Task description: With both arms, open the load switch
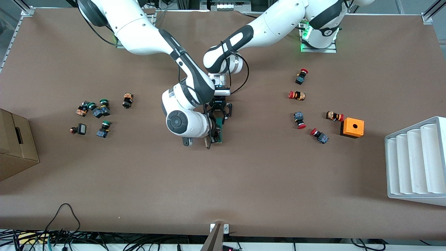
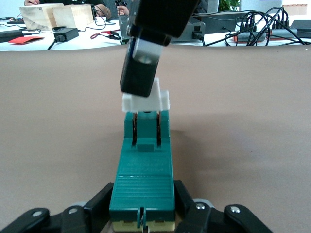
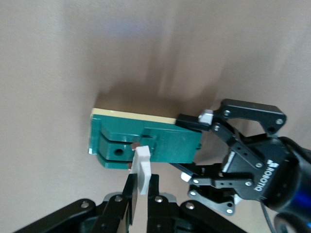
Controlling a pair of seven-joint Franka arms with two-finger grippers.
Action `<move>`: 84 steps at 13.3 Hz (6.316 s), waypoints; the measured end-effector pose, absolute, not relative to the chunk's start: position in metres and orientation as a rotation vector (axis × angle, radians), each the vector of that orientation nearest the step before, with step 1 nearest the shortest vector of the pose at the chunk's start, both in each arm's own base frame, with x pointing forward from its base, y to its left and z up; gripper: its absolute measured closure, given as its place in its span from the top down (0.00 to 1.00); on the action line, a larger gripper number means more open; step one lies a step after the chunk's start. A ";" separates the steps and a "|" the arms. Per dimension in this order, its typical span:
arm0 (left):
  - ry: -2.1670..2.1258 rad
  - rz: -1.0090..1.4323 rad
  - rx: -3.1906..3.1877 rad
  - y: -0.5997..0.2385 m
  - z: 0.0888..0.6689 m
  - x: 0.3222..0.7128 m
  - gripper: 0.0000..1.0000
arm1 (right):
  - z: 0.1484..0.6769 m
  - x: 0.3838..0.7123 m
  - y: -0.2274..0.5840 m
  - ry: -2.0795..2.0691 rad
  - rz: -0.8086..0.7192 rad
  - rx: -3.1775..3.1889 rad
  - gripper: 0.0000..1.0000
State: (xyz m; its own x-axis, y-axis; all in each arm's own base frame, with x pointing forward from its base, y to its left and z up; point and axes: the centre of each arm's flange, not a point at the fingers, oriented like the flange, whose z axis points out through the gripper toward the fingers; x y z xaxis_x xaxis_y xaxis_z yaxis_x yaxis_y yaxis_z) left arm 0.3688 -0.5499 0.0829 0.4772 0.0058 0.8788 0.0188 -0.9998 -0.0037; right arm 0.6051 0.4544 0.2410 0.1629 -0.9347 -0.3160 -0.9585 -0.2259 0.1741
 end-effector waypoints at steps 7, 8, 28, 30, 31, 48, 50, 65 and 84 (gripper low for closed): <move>-0.022 -1.600 -2.689 -0.550 0.083 0.369 0.54 | 0.234 0.591 0.454 1.914 0.583 -2.376 0.15; -0.022 -1.600 -2.689 -0.550 0.083 0.369 0.54 | 0.232 0.590 0.454 1.914 0.587 -2.380 0.15; -0.021 -1.601 -2.688 -0.550 0.083 0.369 0.54 | 0.216 0.589 0.445 1.915 0.524 -2.396 0.16; -0.021 -1.601 -2.688 -0.550 0.083 0.369 0.54 | 0.237 0.597 0.439 1.900 0.515 -2.392 0.34; -0.021 -1.601 -2.688 -0.550 0.083 0.369 0.54 | 0.250 0.601 0.436 1.877 0.517 -2.406 0.43; -0.012 -1.603 -2.746 -0.559 0.086 0.380 1.00 | 0.523 0.593 0.106 0.262 0.249 -3.036 0.99; -0.017 -1.587 -2.764 -0.562 0.092 0.380 1.00 | 0.551 0.566 0.053 0.072 0.191 -3.079 0.99; -0.006 -1.431 -2.820 -0.549 0.178 0.396 1.00 | 0.573 0.572 0.014 -0.214 0.007 -3.186 1.00; 0.120 -0.247 -3.130 -0.343 0.540 0.573 1.00 | 0.593 0.569 0.017 -0.220 0.003 -3.186 1.00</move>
